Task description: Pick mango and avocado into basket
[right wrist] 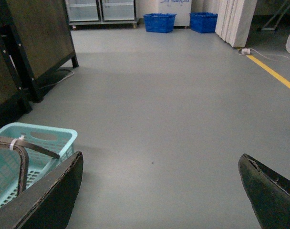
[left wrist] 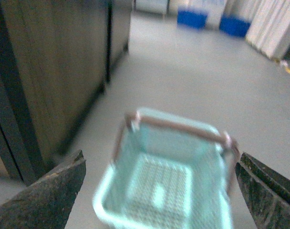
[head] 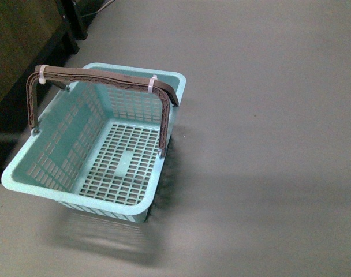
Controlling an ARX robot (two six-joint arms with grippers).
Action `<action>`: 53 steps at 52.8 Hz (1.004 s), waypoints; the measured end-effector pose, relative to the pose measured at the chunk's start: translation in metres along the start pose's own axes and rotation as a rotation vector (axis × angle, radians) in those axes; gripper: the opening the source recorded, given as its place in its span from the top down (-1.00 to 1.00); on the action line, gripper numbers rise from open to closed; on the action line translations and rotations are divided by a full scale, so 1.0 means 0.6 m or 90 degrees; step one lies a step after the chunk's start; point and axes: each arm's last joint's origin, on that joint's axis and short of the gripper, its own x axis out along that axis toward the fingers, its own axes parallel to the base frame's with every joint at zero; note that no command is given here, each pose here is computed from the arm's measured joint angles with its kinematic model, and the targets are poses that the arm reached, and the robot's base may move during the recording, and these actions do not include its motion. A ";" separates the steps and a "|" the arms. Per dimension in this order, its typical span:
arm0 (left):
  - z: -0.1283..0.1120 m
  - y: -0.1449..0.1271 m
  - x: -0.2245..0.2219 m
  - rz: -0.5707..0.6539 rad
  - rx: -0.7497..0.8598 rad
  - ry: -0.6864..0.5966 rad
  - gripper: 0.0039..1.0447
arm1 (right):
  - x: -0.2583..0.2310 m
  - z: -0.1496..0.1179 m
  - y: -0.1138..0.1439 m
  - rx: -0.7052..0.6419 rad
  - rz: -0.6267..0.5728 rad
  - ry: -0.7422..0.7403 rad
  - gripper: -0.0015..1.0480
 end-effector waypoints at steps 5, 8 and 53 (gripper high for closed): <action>-0.010 0.016 0.012 0.020 -0.312 0.202 -0.84 | 0.000 0.000 0.000 0.000 0.001 0.000 -0.83; -0.003 0.024 0.023 0.021 -0.453 0.208 -0.84 | 0.000 0.000 0.000 0.000 0.001 0.000 -0.83; -0.069 -0.080 0.445 0.144 -0.702 0.269 -0.84 | 0.000 0.000 0.000 0.000 0.001 0.000 -0.83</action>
